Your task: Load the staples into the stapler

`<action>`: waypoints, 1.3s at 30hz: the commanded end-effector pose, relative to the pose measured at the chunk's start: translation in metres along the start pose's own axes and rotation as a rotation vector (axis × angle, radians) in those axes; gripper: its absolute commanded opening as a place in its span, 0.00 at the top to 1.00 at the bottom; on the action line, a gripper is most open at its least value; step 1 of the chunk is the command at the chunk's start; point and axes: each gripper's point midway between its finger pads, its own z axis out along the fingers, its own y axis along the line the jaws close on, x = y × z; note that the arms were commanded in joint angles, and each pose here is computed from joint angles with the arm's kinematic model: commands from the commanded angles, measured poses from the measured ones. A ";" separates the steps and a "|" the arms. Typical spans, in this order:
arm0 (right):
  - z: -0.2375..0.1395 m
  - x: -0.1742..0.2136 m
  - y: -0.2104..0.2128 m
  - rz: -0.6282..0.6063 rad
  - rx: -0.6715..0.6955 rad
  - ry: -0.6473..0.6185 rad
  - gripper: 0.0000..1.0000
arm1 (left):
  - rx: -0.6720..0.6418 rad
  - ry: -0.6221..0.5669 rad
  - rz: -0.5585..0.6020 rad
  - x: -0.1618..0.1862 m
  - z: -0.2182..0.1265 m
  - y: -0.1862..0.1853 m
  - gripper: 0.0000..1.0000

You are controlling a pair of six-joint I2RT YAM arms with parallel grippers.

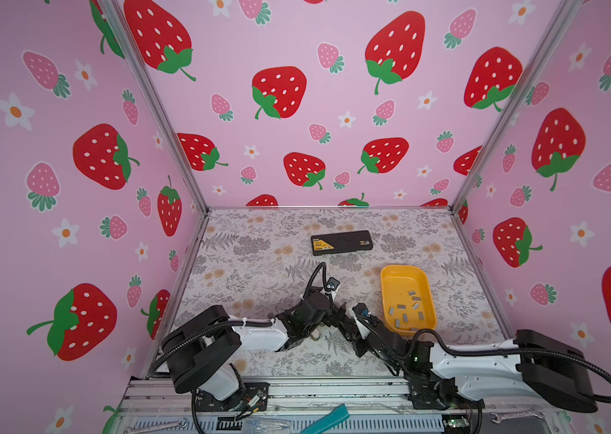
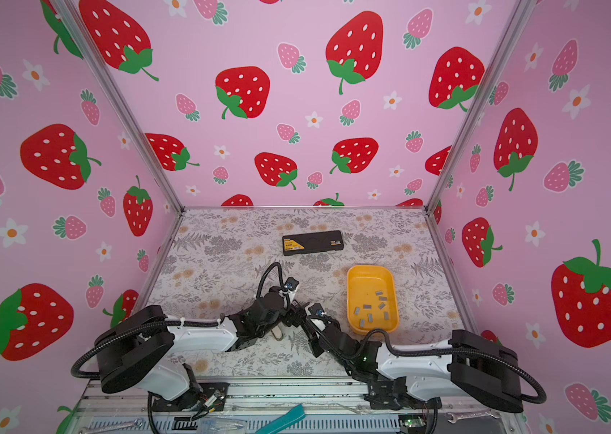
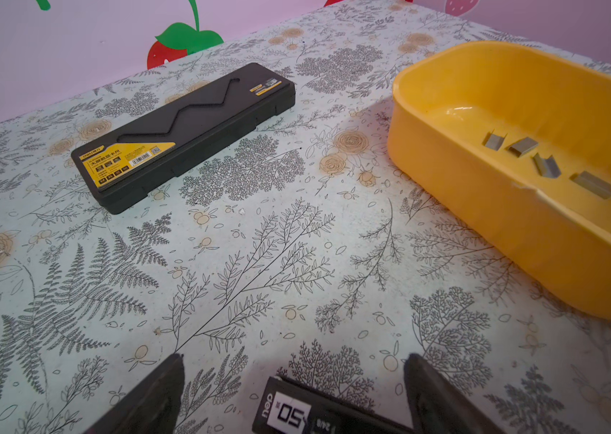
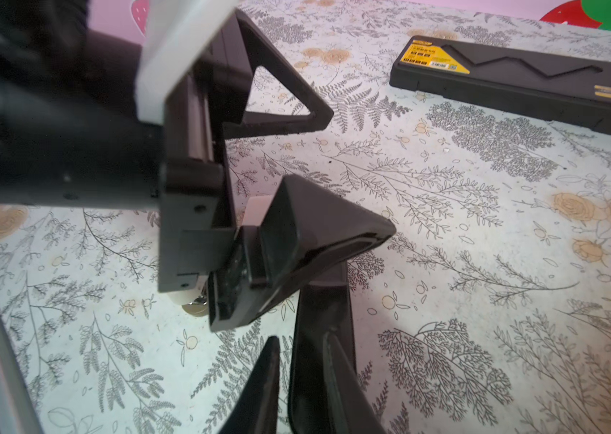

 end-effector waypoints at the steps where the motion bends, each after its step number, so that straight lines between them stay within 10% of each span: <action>1: 0.002 0.003 0.000 0.011 0.004 -0.001 0.79 | 0.002 -0.011 -0.019 0.002 0.002 0.000 0.08; 39: 0.011 0.096 -0.024 0.029 0.083 0.153 0.82 | 0.045 0.002 -0.034 0.031 0.015 -0.009 0.09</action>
